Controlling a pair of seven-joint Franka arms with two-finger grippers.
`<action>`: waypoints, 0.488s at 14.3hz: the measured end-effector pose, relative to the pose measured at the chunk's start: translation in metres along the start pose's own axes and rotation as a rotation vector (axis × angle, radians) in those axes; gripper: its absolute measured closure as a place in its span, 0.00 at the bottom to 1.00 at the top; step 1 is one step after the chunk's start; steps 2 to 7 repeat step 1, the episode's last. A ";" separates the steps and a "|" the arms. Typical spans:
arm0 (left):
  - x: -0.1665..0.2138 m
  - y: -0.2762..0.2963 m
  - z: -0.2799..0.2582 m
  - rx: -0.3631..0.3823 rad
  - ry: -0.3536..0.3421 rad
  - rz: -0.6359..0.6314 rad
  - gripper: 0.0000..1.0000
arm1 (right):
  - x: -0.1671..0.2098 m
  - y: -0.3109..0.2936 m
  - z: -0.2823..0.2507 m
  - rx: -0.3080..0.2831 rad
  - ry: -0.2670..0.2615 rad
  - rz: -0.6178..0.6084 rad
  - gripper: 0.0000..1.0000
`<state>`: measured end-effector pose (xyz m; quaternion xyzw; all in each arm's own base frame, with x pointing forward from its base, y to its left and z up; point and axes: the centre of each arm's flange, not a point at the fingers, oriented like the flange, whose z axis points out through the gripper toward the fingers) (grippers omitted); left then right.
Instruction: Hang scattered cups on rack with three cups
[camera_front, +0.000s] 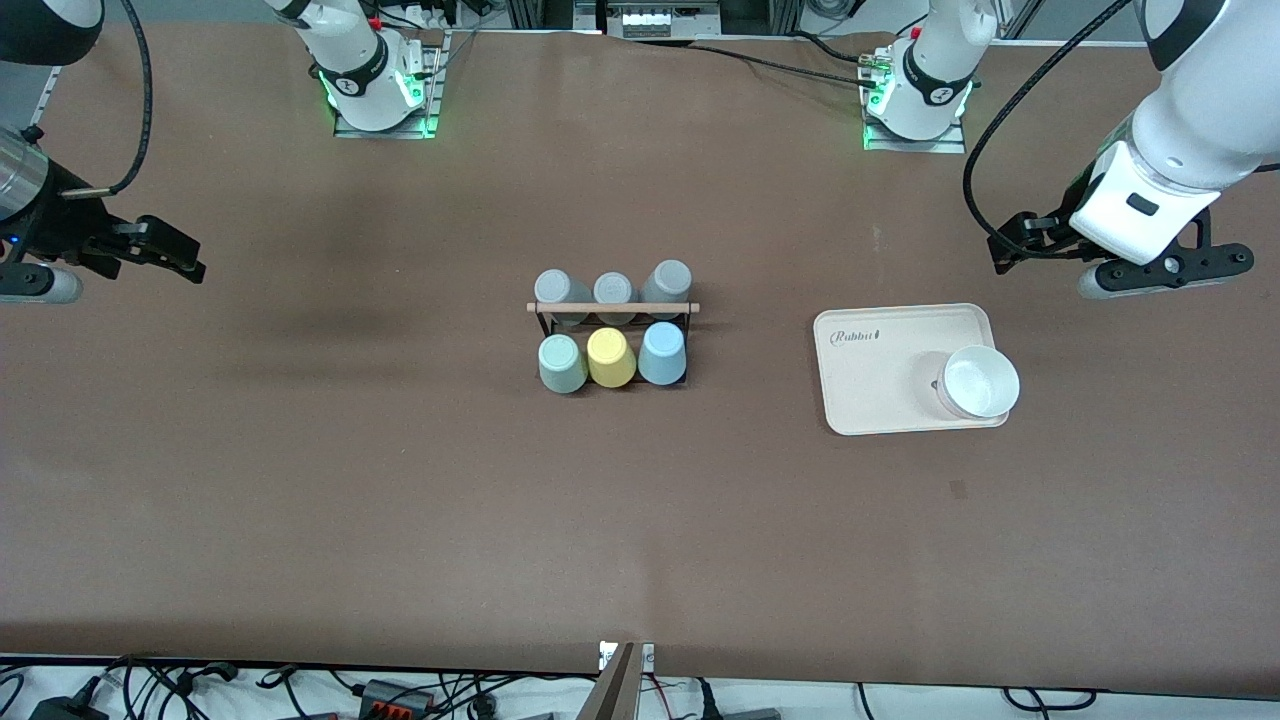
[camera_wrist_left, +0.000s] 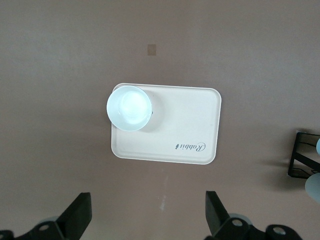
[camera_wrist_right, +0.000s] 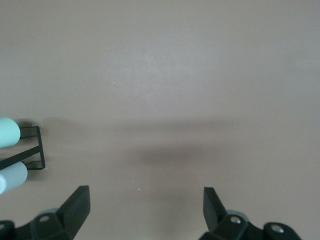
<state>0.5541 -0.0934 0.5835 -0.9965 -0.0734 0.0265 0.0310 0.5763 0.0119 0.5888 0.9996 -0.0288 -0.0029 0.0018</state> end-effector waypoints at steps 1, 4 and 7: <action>0.000 0.000 0.000 0.000 0.000 0.000 0.00 | 0.000 0.003 0.000 0.000 0.000 0.006 0.00; 0.000 0.000 0.000 0.000 0.000 0.000 0.00 | 0.000 0.003 0.000 0.000 0.000 0.006 0.00; 0.000 0.000 0.000 0.000 0.000 0.000 0.00 | 0.000 0.003 0.000 0.000 0.000 0.006 0.00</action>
